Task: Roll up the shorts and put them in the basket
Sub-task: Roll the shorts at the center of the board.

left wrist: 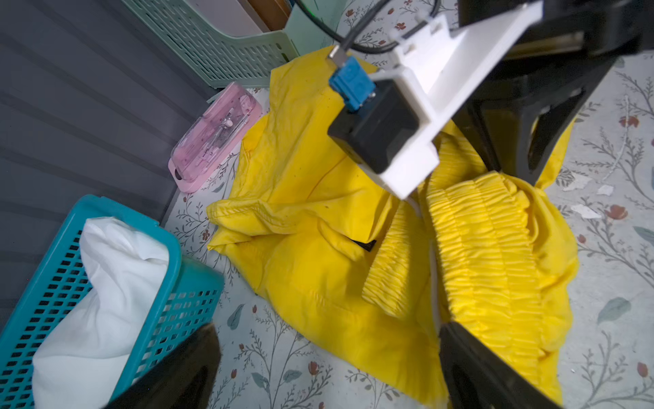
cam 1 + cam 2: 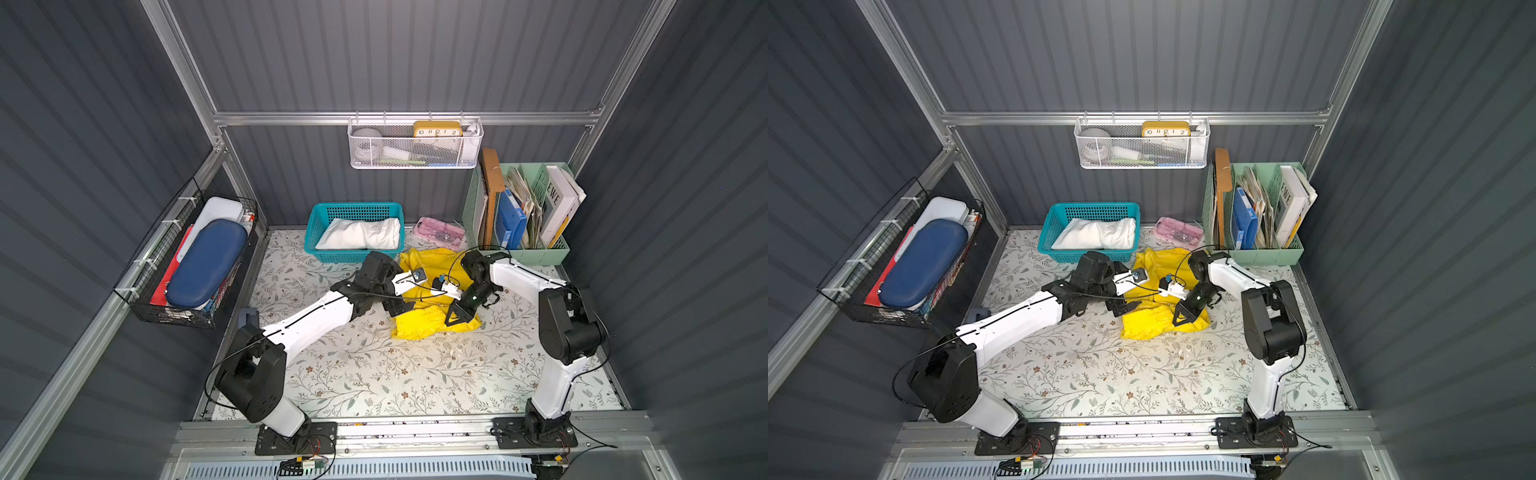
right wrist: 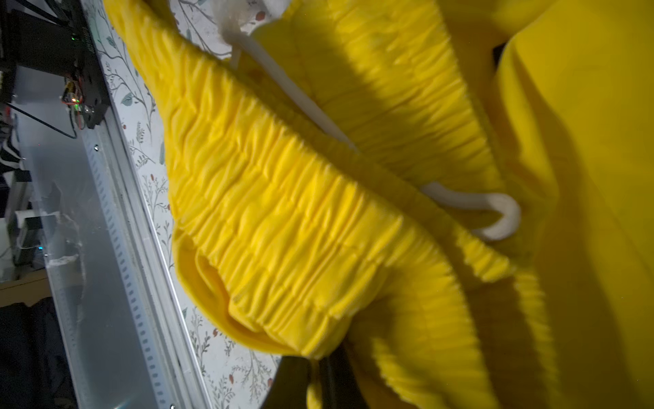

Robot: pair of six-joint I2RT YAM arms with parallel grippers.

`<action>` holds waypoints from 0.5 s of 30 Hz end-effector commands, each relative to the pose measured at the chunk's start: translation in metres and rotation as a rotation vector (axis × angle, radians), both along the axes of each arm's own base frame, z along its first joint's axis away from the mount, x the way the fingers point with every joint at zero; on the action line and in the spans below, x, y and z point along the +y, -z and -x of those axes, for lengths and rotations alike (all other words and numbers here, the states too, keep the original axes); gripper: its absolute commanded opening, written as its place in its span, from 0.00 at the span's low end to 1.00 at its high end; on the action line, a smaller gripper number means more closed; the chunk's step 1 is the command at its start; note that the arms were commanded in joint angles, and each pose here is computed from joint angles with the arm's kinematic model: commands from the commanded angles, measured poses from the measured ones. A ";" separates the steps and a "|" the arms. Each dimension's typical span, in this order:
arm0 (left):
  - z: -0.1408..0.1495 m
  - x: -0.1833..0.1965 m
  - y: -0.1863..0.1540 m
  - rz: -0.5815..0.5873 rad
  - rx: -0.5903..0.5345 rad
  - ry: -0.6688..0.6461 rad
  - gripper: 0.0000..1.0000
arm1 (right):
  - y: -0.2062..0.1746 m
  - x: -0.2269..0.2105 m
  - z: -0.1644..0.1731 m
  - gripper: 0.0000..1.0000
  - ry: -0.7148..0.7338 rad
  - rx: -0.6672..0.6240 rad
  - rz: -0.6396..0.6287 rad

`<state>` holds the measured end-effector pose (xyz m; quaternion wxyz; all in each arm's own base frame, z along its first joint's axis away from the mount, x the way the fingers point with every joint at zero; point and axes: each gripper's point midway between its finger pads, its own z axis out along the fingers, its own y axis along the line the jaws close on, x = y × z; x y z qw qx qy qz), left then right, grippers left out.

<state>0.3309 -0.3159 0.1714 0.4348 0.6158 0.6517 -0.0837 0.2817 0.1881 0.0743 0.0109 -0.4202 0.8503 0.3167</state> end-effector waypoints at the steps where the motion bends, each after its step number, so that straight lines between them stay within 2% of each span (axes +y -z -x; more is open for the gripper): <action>1: 0.008 -0.009 -0.018 0.021 -0.115 0.037 1.00 | -0.014 -0.002 0.010 0.00 0.102 0.179 -0.023; 5: 0.029 -0.030 -0.005 -0.003 -0.161 0.099 1.00 | -0.014 -0.005 0.007 0.00 0.174 0.285 -0.043; 15: 0.068 -0.066 0.041 -0.062 -0.106 0.214 1.00 | -0.012 -0.007 -0.003 0.00 0.283 0.385 -0.104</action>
